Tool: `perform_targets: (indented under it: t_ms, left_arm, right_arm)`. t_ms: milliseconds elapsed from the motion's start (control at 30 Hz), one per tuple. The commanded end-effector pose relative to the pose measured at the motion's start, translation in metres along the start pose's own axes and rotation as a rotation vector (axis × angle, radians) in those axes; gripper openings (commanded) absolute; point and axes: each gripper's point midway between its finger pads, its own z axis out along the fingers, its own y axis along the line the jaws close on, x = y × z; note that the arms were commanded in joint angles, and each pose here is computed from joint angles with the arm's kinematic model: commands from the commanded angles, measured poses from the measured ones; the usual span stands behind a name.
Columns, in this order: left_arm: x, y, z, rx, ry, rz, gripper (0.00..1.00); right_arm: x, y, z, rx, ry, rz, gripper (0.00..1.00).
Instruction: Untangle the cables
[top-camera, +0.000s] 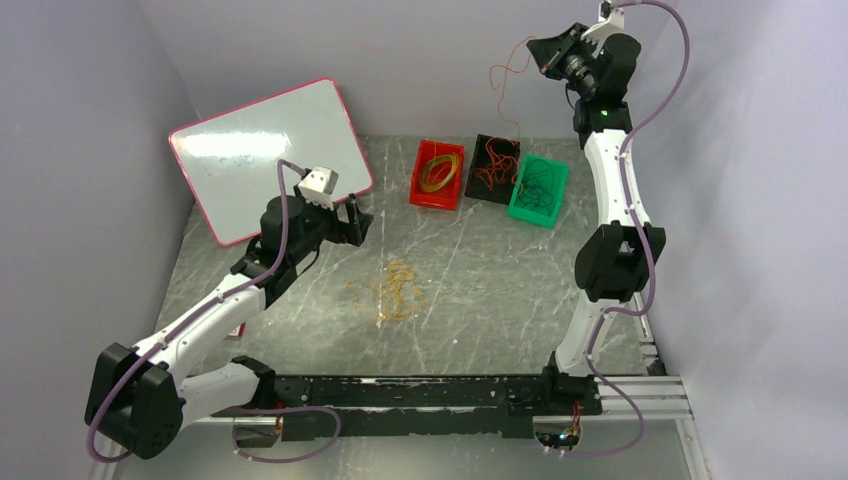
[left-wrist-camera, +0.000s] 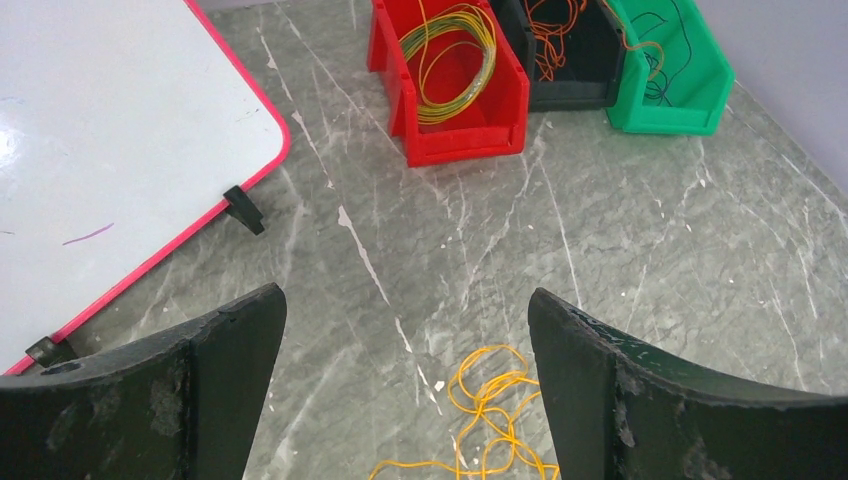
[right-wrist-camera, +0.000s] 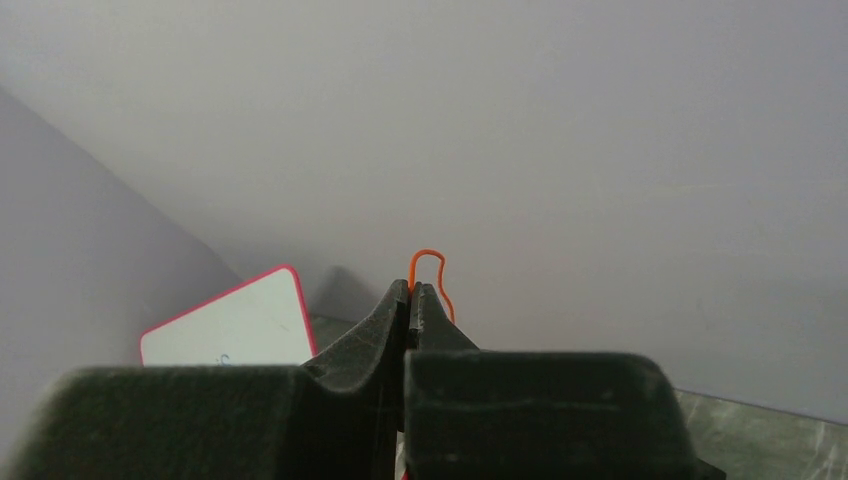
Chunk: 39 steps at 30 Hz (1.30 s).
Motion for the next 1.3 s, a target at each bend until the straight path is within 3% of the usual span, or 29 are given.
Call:
perform_targets:
  t_ms: [0, 233, 533, 733, 900, 1267]
  left_arm:
    - [-0.007, 0.005, 0.0, -0.023, -0.013, 0.012, 0.95]
    - [-0.005, 0.004, 0.0, -0.019, -0.006, 0.009, 0.95]
    - [-0.005, 0.002, 0.0, -0.005, -0.006, 0.004, 0.95]
    - [-0.006, 0.002, -0.001, -0.007, -0.008, 0.006, 0.95]
    - [-0.005, 0.001, 0.0, -0.003, -0.003, 0.004, 0.95]
    - [-0.003, 0.001, 0.001, -0.003, 0.003, 0.001, 0.95]
  right_arm:
    - [0.003, -0.005, -0.002, 0.027, 0.0, -0.022, 0.0]
    - [0.055, -0.034, -0.009, 0.095, 0.099, 0.017, 0.0]
    - [0.158, -0.066, -0.012, 0.17, 0.344, 0.092, 0.0]
    - [0.217, -0.105, -0.021, 0.357, 0.46, 0.064, 0.0]
    - [0.235, -0.126, -0.027, 0.505, 0.502, -0.008, 0.0]
    - [0.234, -0.145, -0.038, 0.709, 0.527, -0.183, 0.0]
